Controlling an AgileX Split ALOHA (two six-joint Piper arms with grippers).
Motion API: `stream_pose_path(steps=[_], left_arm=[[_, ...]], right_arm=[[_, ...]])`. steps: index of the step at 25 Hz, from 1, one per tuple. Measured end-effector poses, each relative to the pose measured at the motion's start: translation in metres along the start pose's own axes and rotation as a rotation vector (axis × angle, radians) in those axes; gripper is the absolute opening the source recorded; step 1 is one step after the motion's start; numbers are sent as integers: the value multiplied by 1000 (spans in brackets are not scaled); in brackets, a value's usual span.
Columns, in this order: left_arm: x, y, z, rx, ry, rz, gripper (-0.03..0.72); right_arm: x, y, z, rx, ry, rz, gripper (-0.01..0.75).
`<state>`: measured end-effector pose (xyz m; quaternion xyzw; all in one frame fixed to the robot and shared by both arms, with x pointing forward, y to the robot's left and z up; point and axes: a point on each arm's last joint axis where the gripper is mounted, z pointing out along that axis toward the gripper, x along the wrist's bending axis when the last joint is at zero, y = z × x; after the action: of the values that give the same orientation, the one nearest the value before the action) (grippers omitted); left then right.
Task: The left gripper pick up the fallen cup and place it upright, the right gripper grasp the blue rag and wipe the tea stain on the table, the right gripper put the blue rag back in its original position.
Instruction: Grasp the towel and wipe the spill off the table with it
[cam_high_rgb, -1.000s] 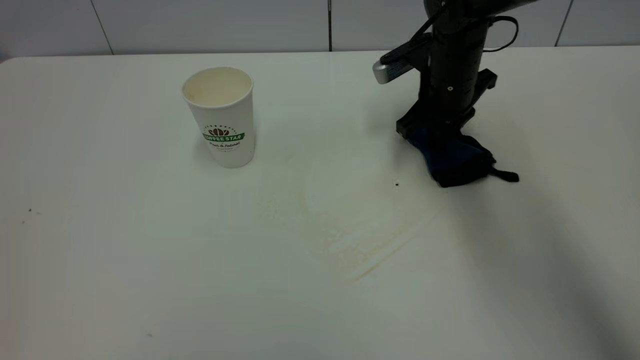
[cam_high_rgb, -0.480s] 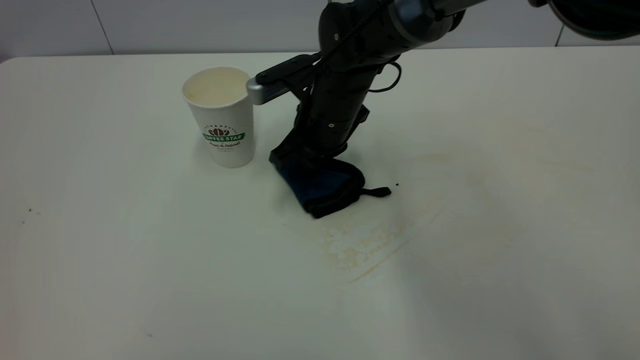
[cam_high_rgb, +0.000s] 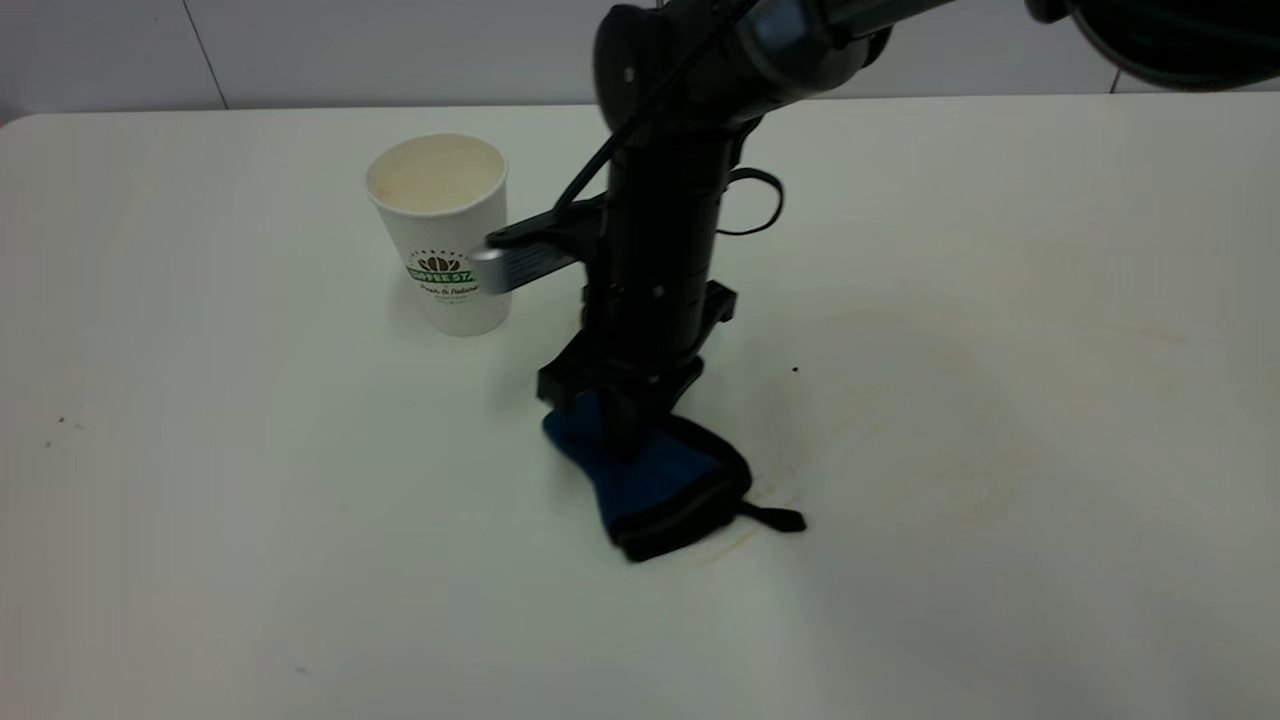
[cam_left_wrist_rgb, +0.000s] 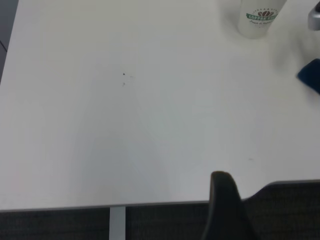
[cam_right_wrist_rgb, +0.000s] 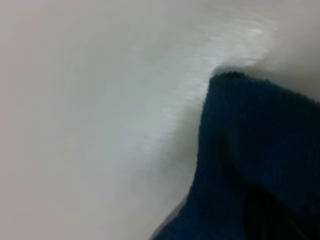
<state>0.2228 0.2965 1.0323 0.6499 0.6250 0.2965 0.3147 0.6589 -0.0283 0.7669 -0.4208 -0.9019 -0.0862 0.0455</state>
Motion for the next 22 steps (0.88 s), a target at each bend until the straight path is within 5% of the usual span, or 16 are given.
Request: stream_pose_path(steps=[7, 12, 18, 22], left_arm=[[0, 0, 0, 0, 0, 0, 485], [0, 0, 0, 0, 0, 0, 485], [0, 0, 0, 0, 0, 1, 485], [0, 0, 0, 0, 0, 1, 485]], right_arm=[[-124, -20, -27, -91, -235, 178, 82], [-189, -52, -42, -75, -307, 296, 82], [-235, -84, -53, -54, -327, 441, 96], [-238, -86, -55, -53, -330, 462, 202]])
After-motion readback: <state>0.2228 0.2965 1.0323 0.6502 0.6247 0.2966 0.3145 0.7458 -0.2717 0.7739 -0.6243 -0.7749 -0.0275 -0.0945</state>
